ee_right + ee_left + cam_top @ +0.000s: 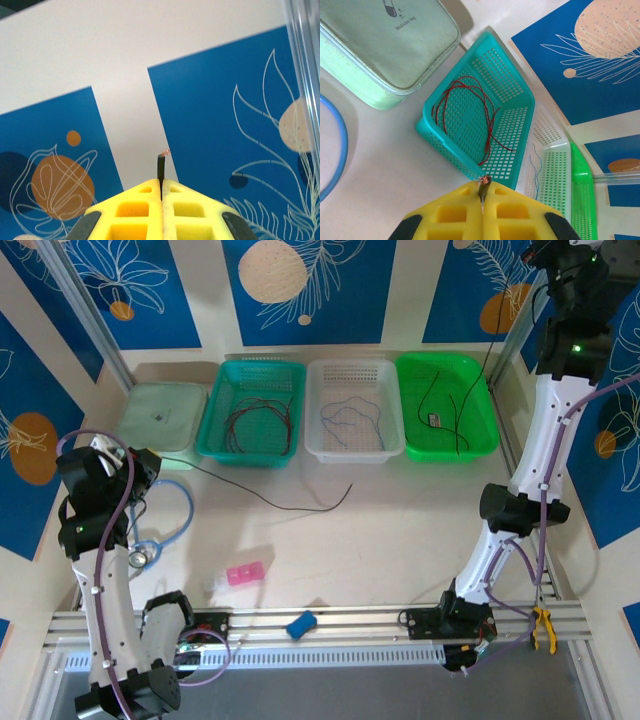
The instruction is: Untangle the cables
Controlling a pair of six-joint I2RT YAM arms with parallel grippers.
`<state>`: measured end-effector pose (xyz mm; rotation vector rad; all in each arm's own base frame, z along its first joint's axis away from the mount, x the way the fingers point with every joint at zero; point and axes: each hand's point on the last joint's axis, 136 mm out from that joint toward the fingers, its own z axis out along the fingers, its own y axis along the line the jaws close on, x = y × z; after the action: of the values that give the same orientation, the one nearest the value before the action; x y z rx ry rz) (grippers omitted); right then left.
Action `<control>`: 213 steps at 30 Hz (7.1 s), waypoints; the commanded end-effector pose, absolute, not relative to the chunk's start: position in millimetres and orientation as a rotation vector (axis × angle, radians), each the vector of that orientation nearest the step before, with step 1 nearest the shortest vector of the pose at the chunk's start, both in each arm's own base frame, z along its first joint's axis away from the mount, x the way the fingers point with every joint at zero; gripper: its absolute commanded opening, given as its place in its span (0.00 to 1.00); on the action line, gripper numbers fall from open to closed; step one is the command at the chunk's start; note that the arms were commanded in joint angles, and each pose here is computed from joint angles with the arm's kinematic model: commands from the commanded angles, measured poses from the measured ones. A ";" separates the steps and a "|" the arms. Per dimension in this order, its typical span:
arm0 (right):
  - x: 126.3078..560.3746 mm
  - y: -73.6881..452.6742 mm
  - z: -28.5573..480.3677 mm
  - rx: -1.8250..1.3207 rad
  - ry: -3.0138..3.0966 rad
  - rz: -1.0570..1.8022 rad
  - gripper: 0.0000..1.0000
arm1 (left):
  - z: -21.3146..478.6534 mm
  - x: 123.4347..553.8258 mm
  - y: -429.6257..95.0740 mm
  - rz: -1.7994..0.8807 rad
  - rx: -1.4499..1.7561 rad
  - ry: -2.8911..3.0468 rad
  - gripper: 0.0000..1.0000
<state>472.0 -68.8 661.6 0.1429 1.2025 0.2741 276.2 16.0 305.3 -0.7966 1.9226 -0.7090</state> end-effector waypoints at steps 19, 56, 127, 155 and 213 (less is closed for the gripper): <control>507.3 -67.0 629.4 0.161 1.262 0.278 0.00 | 314.3 267.7 7.6 -0.718 -0.759 1.916 0.00; 570.3 -73.0 280.8 0.523 2.051 0.258 0.00 | 314.2 256.6 -3.4 -0.721 -0.731 1.956 0.00; 328.3 117.9 297.1 0.177 2.211 0.868 0.59 | 515.1 254.4 -107.7 -1.219 -0.332 1.589 0.00; 254.3 118.5 342.9 -0.386 1.788 0.728 0.71 | 596.7 297.5 -362.4 -1.453 0.188 1.527 0.00; 464.1 -37.0 467.1 0.107 1.470 0.056 0.00 | 549.0 316.0 -435.9 -1.413 0.189 1.602 0.00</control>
<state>454.6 -4.7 445.4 -0.0650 1.5586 0.1245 314.7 -440.9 523.3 0.2143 1.6872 -1.3723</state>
